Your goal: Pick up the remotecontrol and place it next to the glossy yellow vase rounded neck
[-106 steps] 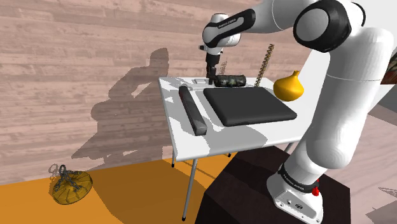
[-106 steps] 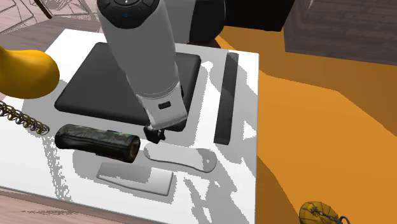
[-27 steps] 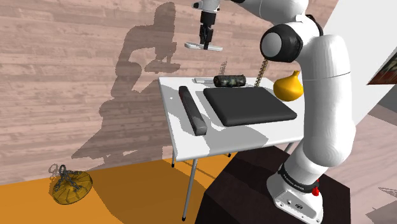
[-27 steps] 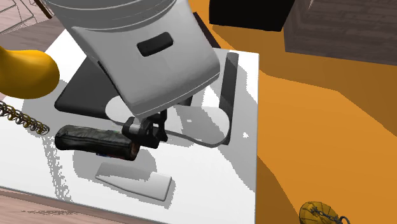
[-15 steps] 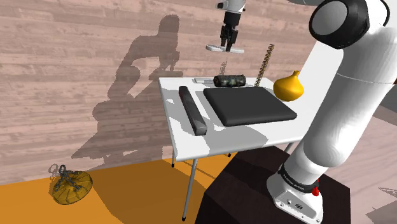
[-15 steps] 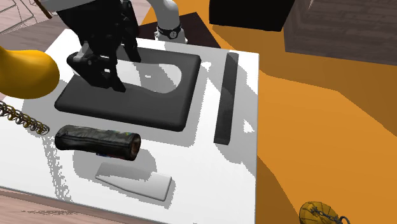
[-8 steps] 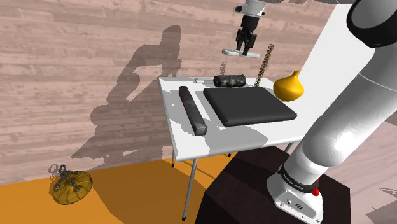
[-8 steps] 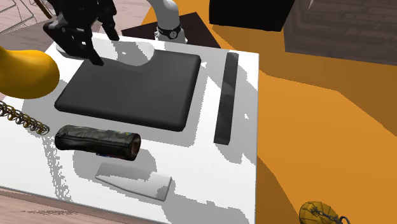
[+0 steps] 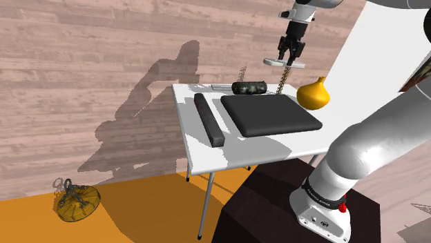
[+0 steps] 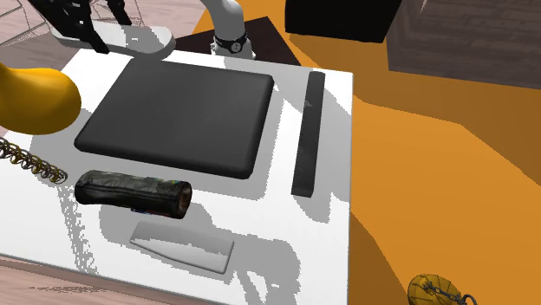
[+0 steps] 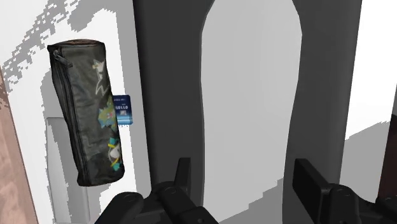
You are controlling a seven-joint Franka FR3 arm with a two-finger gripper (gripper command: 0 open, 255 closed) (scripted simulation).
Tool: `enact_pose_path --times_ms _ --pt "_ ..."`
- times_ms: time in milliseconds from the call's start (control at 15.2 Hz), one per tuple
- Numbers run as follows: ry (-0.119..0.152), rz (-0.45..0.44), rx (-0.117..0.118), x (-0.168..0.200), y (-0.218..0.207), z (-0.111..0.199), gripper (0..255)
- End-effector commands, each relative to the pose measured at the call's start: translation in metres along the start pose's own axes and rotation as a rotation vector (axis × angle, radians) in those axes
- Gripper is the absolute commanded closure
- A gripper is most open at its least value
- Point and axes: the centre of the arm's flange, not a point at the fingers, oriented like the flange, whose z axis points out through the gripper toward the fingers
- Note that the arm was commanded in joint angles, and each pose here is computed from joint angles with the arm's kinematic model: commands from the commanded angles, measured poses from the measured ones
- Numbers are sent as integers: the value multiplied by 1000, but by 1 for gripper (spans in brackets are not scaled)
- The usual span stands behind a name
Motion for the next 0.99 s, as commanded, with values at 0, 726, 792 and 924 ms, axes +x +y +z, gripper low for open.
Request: enact_pose_path --times_ms 0,726,792,924 --pt "0 -1 0 -23 -15 1 255" --pt "0 -1 0 -143 -97 1 255" --pt "0 -1 0 -154 -105 1 255" --pt "0 -1 0 -175 -120 1 255"
